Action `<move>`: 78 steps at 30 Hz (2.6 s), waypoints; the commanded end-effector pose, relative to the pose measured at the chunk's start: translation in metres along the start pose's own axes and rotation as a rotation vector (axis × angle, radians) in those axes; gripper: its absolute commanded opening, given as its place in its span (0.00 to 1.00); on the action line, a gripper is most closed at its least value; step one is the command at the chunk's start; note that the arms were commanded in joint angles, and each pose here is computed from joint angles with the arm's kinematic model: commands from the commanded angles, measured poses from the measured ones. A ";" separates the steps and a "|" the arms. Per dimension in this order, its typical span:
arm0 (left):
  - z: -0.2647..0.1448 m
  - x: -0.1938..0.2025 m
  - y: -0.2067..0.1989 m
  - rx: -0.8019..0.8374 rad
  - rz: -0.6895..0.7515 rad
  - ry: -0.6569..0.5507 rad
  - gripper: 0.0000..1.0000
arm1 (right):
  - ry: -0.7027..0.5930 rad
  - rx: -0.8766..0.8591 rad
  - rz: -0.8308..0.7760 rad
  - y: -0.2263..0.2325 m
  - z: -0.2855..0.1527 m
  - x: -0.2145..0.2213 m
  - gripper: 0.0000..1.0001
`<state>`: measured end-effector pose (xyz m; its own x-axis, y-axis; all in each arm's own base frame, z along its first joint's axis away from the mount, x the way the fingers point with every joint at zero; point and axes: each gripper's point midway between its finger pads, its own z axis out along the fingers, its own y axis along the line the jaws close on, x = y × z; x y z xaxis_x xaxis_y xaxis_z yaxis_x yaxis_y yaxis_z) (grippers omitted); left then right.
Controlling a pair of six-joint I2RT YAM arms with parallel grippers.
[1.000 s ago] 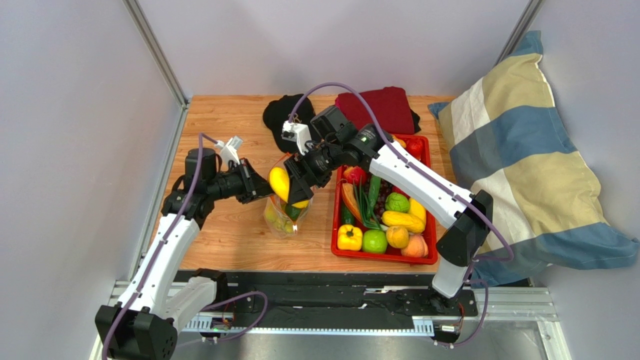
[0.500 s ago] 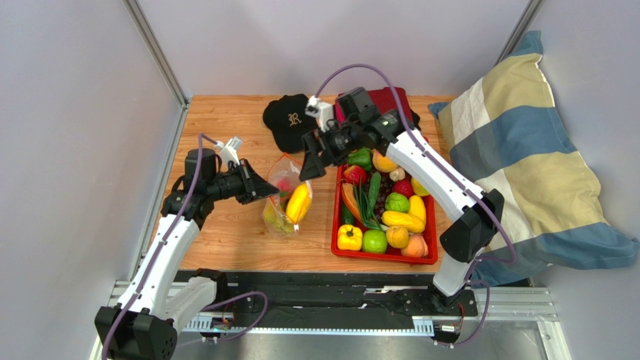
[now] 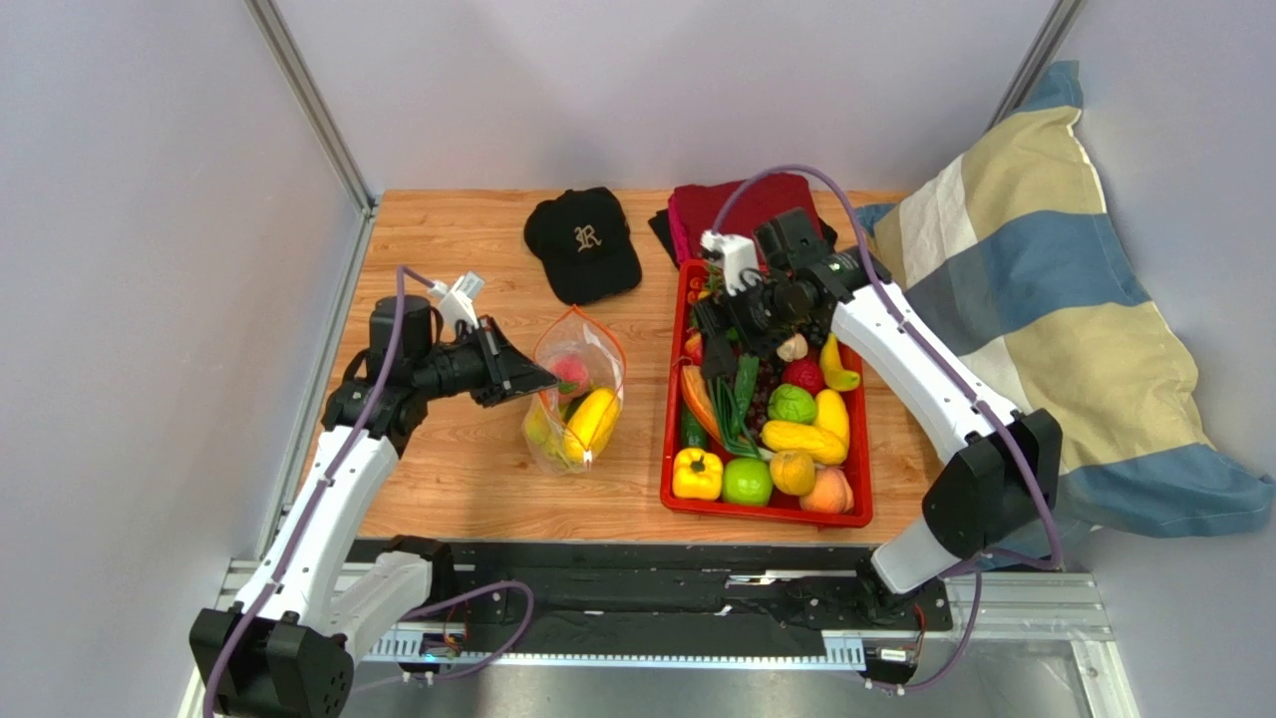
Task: Place the food in the zip-top bag and seal the zipper
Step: Place the fake fruit in the zipper food storage bag, then pick up the fake fruit from the bin.
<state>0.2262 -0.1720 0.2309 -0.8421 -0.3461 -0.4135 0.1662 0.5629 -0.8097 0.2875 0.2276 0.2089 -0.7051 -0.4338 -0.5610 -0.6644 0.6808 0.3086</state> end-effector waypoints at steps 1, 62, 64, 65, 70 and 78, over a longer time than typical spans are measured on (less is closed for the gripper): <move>0.000 -0.004 -0.009 0.039 0.032 -0.006 0.00 | 0.040 0.133 -0.033 -0.034 -0.013 0.041 0.81; 0.004 -0.006 -0.004 0.025 0.048 0.003 0.00 | -0.040 0.413 -0.185 -0.176 0.094 -0.094 0.25; 0.004 -0.006 -0.004 0.028 0.048 0.005 0.00 | -0.062 0.404 -0.184 -0.169 0.083 -0.099 0.17; 0.004 -0.006 -0.004 0.027 0.047 0.006 0.00 | -0.072 0.402 -0.185 -0.166 0.078 -0.101 0.13; 0.004 -0.006 -0.005 0.029 0.048 0.006 0.00 | -0.113 0.378 -0.186 -0.150 0.057 -0.111 0.03; 0.004 -0.007 -0.005 0.031 0.049 0.006 0.00 | -0.139 0.371 -0.189 -0.145 0.052 -0.120 0.15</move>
<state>0.2308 -0.1733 0.2249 -0.8502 -0.3298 -0.4104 0.1695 0.5664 -0.8065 0.4786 0.2071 0.1636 -0.5599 -0.5269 -0.6394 -0.6284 0.7730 -0.0866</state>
